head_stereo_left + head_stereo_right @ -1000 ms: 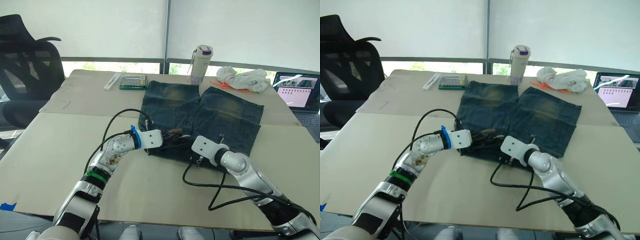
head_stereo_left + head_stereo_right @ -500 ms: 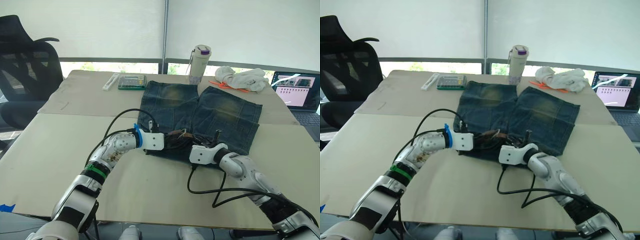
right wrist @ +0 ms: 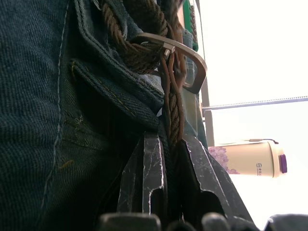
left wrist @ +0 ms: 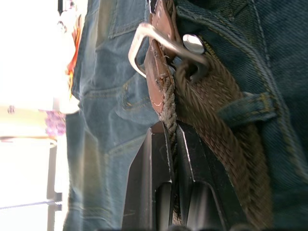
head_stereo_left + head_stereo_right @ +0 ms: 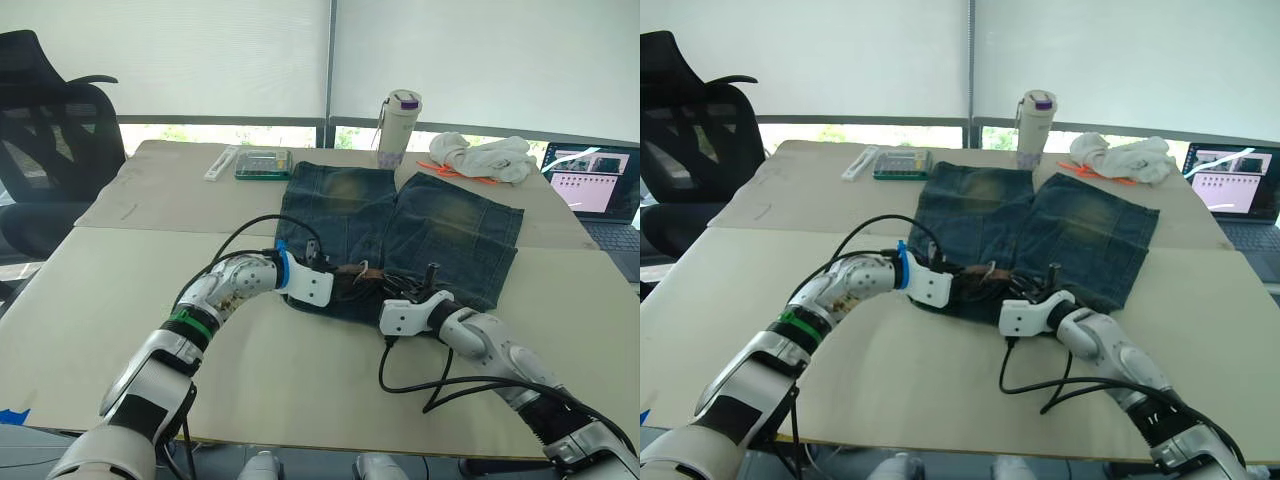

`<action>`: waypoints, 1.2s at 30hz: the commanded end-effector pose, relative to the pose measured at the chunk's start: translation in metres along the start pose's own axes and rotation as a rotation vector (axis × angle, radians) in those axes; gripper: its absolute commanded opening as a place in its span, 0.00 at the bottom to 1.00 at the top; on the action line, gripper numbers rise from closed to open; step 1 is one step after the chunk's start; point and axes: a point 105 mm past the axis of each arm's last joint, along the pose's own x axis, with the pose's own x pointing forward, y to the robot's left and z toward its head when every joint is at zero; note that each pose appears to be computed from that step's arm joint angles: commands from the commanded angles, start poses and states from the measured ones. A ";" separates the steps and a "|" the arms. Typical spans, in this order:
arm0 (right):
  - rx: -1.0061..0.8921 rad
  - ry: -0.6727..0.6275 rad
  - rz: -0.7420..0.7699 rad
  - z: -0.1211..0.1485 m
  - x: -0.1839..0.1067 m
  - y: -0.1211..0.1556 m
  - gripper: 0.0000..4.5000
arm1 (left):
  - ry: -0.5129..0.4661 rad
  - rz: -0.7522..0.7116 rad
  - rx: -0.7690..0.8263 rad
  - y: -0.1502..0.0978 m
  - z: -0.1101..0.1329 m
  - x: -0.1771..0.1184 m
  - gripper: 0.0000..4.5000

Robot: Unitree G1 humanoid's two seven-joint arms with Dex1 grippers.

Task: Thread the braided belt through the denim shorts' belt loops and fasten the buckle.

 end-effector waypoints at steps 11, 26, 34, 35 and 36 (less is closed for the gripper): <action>0.023 -0.114 -0.096 0.024 0.006 -0.020 0.00 | -0.121 0.172 -0.209 0.023 0.027 0.029 0.00; 0.590 -0.115 0.016 0.019 -0.036 -0.034 0.69 | -0.102 0.204 -0.339 -0.004 0.021 0.034 0.00; 0.544 -0.028 -0.016 -0.005 -0.032 -0.056 0.69 | -0.100 0.198 -0.340 -0.006 0.021 0.036 0.00; 0.519 -0.014 -0.007 -0.007 -0.031 -0.054 0.69 | -0.100 0.198 -0.340 -0.006 0.022 0.036 0.00; 0.491 -0.006 0.000 -0.009 -0.028 -0.053 0.69 | -0.101 0.196 -0.338 -0.007 0.022 0.036 0.00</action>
